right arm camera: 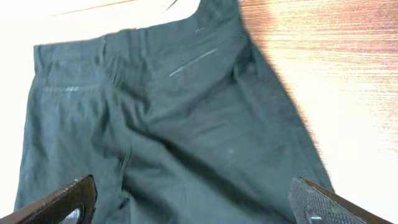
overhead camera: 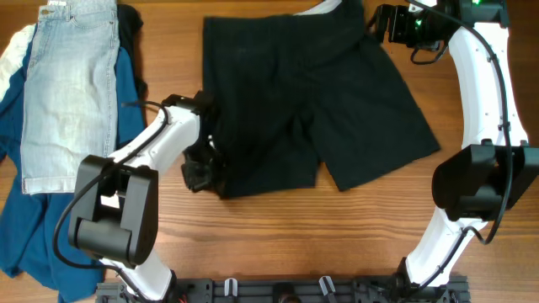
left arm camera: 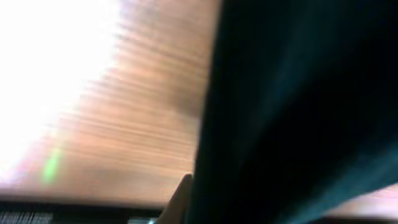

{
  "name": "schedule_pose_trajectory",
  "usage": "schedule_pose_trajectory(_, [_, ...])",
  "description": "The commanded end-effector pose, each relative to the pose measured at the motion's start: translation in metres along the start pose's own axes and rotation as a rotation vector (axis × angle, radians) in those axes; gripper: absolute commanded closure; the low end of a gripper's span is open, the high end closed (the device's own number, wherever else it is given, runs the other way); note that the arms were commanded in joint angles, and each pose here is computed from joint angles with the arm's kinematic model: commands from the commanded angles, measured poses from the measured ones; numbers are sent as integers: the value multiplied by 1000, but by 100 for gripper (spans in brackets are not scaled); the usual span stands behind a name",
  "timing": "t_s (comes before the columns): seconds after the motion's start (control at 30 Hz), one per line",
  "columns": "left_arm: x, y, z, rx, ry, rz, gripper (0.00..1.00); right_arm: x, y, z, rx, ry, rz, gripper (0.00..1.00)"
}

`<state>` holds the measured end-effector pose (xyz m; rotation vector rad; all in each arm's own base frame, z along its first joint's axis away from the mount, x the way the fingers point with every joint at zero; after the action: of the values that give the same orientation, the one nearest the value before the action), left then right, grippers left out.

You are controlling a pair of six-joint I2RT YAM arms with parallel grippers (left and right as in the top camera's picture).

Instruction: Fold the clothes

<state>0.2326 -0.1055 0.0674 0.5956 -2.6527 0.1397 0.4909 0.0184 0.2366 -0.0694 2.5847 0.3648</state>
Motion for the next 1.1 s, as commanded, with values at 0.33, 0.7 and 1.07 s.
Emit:
schedule_pose_trajectory(0.33, [3,-7,-26,16,-13,61,0,27,21,23,-38,142,-13,0])
schedule_pose_trajectory(0.7, [-78,-37,-102,107,-620,107,0,63,57,145,-70,286,-75,12])
schedule_pose_trajectory(1.07, [-125,0,-132,152,-747,35,0,119,87,185,60,475,-99,9])
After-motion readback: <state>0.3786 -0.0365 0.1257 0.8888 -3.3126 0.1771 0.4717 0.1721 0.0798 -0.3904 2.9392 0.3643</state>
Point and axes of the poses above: each gripper's point midway between its finger pads, its own z axis out along the fingers, its own y axis along the line the jaws close on, x = y × z, the point moved 4 cm from there along -z, back along the fingers, and after that the axes turned 4 degrees about -z, right-handed, at the moved point
